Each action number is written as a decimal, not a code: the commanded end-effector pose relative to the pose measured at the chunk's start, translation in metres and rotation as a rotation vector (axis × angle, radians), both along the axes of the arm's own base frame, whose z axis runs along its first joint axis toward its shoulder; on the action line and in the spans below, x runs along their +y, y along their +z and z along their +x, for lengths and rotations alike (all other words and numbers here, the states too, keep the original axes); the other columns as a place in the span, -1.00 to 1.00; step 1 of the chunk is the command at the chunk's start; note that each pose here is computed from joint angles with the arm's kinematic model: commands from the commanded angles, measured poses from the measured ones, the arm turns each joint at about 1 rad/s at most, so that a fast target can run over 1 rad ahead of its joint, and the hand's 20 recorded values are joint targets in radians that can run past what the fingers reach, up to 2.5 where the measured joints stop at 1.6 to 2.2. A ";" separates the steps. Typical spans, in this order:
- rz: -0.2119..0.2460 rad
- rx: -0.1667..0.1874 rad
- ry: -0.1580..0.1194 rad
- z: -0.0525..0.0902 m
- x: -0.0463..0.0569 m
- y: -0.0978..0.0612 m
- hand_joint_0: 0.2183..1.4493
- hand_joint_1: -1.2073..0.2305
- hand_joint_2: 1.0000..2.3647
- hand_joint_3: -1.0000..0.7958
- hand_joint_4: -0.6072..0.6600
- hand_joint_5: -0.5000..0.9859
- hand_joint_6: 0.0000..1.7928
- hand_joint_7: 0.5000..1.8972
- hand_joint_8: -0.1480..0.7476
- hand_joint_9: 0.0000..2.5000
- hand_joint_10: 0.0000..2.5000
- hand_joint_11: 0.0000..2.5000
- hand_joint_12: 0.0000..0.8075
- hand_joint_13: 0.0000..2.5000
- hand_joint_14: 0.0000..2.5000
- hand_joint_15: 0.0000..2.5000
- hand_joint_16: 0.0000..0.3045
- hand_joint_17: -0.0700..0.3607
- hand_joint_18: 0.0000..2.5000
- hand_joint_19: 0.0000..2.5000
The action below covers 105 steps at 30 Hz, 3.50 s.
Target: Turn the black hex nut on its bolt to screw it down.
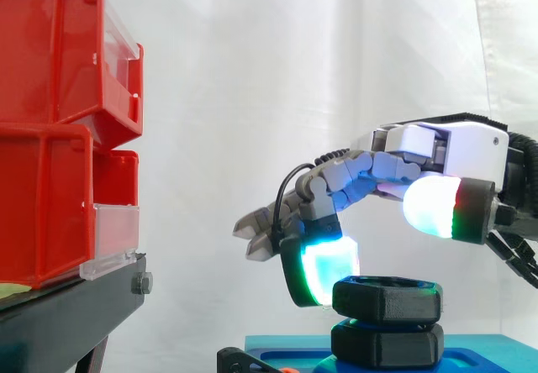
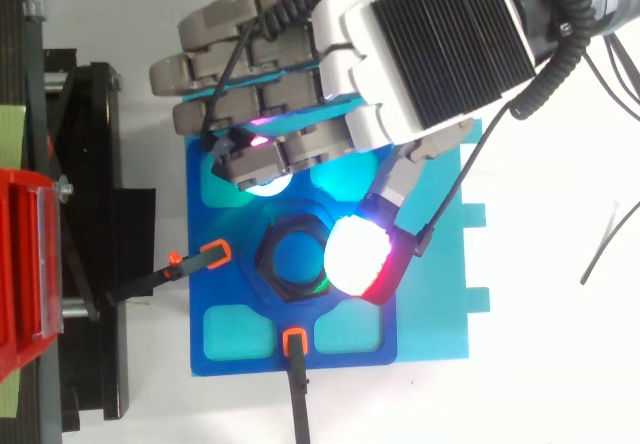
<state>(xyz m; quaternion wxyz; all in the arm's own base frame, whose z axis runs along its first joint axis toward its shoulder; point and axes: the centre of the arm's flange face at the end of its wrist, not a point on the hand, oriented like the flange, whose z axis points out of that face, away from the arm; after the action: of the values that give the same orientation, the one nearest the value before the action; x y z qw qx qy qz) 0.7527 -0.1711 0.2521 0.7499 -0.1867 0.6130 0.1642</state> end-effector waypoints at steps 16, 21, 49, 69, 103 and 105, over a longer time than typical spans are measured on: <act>0.062 -0.090 -0.016 0.024 0.046 0.013 -0.55 0.49 -1.00 -0.44 0.23 -0.33 -0.44 0.55 -0.08 -0.39 -1.00 -0.93 -0.21 -0.54 -1.00 -0.98 -0.64 -0.10 -0.56 -0.77; 0.068 -0.096 -0.014 0.028 0.065 0.014 -0.55 0.48 -1.00 -0.44 0.25 -0.34 -0.44 0.48 -0.09 -0.40 -1.00 -0.94 -0.21 -0.54 -1.00 -0.98 -0.64 -0.10 -0.56 -0.77; 0.077 -0.036 -0.043 0.026 0.103 -0.010 -0.54 0.40 -1.00 -0.44 0.18 -0.35 -0.44 0.31 -0.12 -0.40 -1.00 -0.94 -0.22 -0.54 -1.00 -0.98 -0.64 -0.10 -0.55 -0.77; 0.070 -0.032 -0.048 0.029 0.099 -0.030 -0.54 0.41 -1.00 -0.44 0.18 -0.32 -0.43 0.57 -0.12 -0.39 -1.00 -0.94 -0.22 -0.54 -1.00 -0.98 -0.64 -0.11 -0.55 -0.77; 0.056 -0.049 -0.009 0.027 0.089 -0.026 -0.55 0.40 -1.00 -0.44 0.16 -0.37 -0.15 0.10 -0.09 -0.32 -1.00 -0.91 -0.22 -0.48 -1.00 -0.91 -0.64 -0.11 -0.54 -0.76; 0.056 -0.052 -0.011 0.027 0.088 -0.025 -0.54 0.41 -1.00 -0.44 0.16 -0.37 -0.15 0.10 -0.10 -0.32 -1.00 -0.91 -0.23 -0.47 -1.00 -0.91 -0.65 -0.11 -0.54 -0.76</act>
<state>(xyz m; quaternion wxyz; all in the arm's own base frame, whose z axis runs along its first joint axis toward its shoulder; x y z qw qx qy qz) 0.7797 -0.0818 0.2258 0.7707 -0.1654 0.5907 0.1724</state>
